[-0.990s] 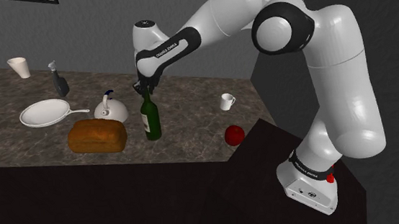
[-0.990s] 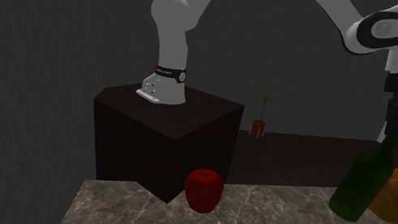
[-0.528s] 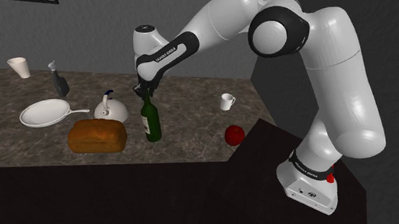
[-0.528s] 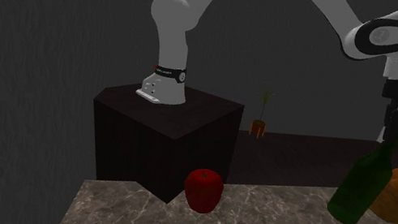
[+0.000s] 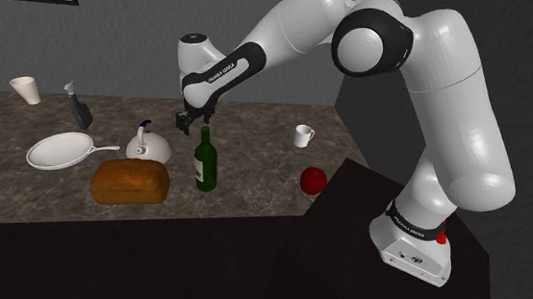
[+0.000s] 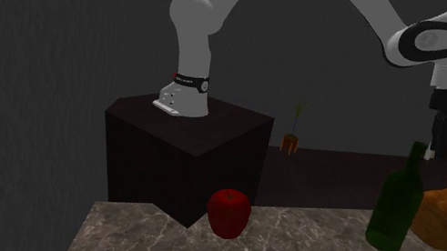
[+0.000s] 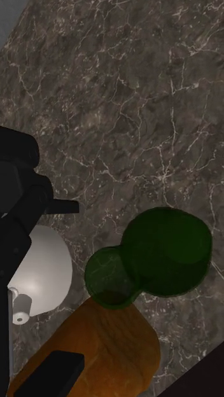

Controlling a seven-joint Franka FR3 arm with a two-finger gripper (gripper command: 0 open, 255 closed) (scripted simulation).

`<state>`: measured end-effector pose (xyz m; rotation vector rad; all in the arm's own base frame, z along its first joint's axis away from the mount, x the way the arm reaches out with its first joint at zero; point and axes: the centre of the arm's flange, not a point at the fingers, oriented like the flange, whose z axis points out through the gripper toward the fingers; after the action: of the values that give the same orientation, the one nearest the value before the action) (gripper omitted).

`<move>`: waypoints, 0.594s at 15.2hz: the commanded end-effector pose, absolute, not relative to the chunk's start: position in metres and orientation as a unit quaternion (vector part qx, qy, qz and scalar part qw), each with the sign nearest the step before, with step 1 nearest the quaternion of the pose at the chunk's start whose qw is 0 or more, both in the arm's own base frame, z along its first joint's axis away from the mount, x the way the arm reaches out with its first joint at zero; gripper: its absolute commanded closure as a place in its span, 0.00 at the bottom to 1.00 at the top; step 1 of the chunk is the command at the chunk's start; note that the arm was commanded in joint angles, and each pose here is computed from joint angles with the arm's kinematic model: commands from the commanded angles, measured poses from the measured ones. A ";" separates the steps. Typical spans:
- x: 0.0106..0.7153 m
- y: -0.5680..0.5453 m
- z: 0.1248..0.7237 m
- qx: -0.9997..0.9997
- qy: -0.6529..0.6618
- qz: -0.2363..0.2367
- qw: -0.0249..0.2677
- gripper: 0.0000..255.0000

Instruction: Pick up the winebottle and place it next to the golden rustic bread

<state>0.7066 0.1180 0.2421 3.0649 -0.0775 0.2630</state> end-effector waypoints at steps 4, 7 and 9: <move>0.700 0.121 0.281 0.996 -0.025 0.085 0.032 0.00; 0.698 0.121 0.291 0.996 -0.025 0.085 0.032 0.00; 0.698 0.121 0.291 0.996 -0.025 0.085 0.032 0.00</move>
<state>0.6983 0.1214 0.2910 3.0649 -0.0775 0.2637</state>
